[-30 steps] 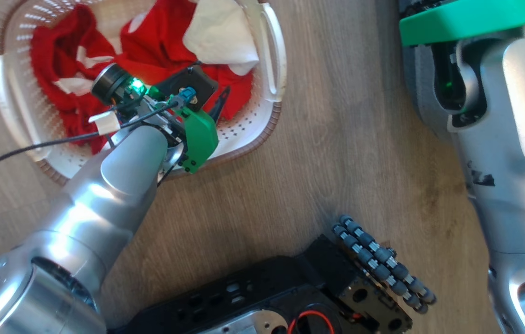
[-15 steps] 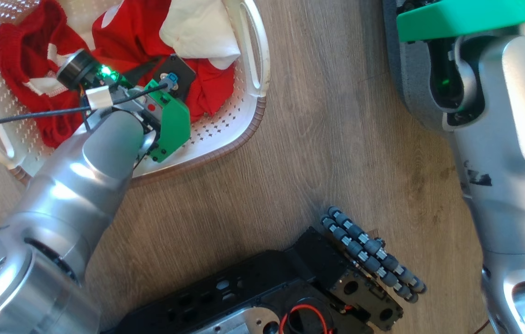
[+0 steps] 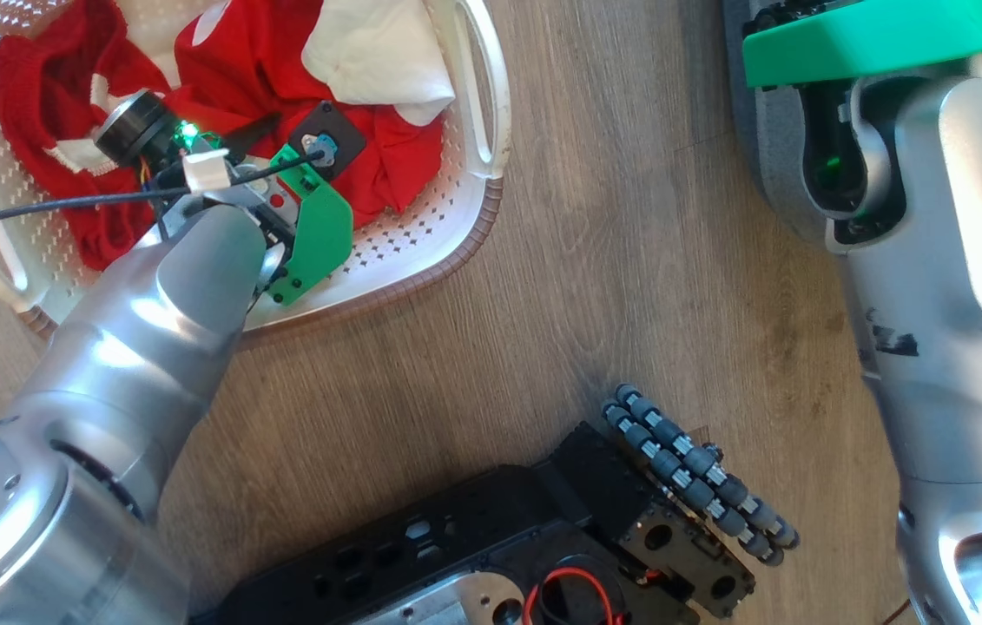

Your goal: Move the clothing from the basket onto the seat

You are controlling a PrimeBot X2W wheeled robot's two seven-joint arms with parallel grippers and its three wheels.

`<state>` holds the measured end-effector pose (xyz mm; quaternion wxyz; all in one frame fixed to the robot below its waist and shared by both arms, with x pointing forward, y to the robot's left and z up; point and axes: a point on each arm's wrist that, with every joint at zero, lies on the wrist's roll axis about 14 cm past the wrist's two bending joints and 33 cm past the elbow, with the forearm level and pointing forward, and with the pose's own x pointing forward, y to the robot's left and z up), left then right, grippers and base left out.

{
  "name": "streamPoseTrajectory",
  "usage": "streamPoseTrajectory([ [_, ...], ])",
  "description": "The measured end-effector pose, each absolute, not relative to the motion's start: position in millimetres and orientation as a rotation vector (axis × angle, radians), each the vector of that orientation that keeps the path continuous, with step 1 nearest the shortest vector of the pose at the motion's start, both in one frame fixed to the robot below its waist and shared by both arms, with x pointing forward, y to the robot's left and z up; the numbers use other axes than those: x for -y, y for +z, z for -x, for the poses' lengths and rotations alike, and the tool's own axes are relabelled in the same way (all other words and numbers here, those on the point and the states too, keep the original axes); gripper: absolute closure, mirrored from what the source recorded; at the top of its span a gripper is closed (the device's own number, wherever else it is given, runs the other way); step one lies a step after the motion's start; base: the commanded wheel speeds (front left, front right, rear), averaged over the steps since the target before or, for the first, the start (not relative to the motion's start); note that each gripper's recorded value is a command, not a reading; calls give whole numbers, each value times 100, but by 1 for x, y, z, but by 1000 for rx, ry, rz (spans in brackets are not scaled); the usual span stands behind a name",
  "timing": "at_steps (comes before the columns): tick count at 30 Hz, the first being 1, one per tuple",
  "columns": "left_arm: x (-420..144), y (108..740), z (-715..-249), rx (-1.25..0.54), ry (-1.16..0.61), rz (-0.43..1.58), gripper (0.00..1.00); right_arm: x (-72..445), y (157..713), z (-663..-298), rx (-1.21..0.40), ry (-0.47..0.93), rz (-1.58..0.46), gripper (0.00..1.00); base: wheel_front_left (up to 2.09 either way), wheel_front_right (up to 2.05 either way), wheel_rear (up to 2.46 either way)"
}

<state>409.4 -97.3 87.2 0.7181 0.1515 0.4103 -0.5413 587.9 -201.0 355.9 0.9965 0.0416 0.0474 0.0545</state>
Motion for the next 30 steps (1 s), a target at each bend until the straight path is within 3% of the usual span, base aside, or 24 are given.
streamPoseTrajectory([
  [1, 98, 87, -409, -913, -1199, -328, 70, 201, 356, -588, -95, 110, -84, 0, 0, 0, 0],
  [2, 98, 87, -407, -918, -1202, -321, 70, 201, 355, -588, -96, 109, -84, 0, 0, 0, 0],
  [3, 98, 87, -407, -920, -1201, -318, 100, 201, 355, -588, -96, 110, -84, 0, 0, 0, 0],
  [16, 104, 103, -416, -882, -1175, -230, 100, 200, 370, -590, -68, 114, -83, 0, 0, 0, 0],
  [30, 93, 170, -434, -783, -1056, -120, 100, 186, 425, -589, 21, 151, -79, 0, 0, 0, 0],
])
